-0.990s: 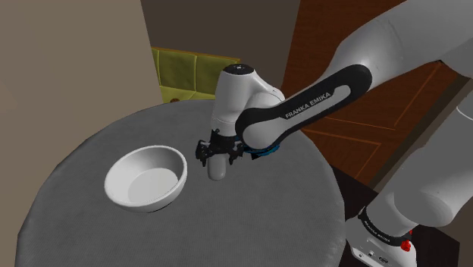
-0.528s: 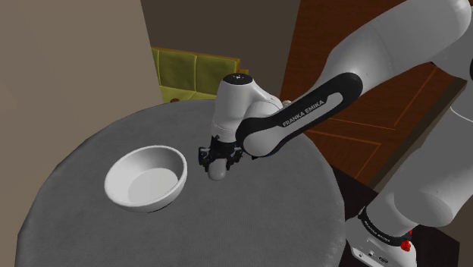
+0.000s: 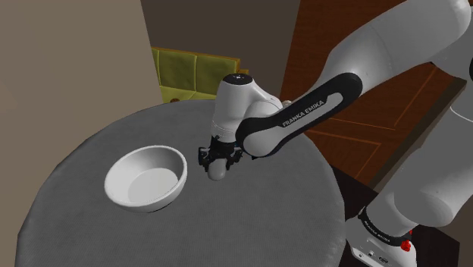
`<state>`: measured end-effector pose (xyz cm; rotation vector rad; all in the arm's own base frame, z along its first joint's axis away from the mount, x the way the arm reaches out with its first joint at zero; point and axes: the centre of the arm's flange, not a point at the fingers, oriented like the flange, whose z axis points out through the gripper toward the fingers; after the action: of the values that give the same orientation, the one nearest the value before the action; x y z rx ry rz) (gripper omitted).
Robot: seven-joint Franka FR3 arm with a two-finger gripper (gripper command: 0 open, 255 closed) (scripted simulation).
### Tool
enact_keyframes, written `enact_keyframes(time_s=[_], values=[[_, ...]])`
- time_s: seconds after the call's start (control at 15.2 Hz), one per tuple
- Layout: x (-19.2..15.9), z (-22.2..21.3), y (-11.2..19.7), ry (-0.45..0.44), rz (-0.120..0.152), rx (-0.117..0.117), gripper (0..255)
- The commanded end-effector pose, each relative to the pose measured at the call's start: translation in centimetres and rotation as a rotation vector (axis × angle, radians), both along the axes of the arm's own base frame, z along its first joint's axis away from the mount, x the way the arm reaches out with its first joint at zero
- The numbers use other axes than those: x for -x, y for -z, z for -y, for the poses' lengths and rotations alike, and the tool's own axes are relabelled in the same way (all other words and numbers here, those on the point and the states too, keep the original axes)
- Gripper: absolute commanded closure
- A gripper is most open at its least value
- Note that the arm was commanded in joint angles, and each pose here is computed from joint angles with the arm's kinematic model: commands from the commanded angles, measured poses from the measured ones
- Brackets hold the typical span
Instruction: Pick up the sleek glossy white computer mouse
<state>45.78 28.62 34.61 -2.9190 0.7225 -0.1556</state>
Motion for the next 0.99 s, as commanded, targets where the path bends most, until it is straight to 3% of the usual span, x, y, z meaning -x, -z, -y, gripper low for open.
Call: enact_keyframes(time_s=[0.0, 0.92], values=[[0.1, 0.0, -0.4, 0.0, -0.002, 0.001, 255], [0.1, 0.0, -7.7, 0.0, -0.002, 0.001, 255]])
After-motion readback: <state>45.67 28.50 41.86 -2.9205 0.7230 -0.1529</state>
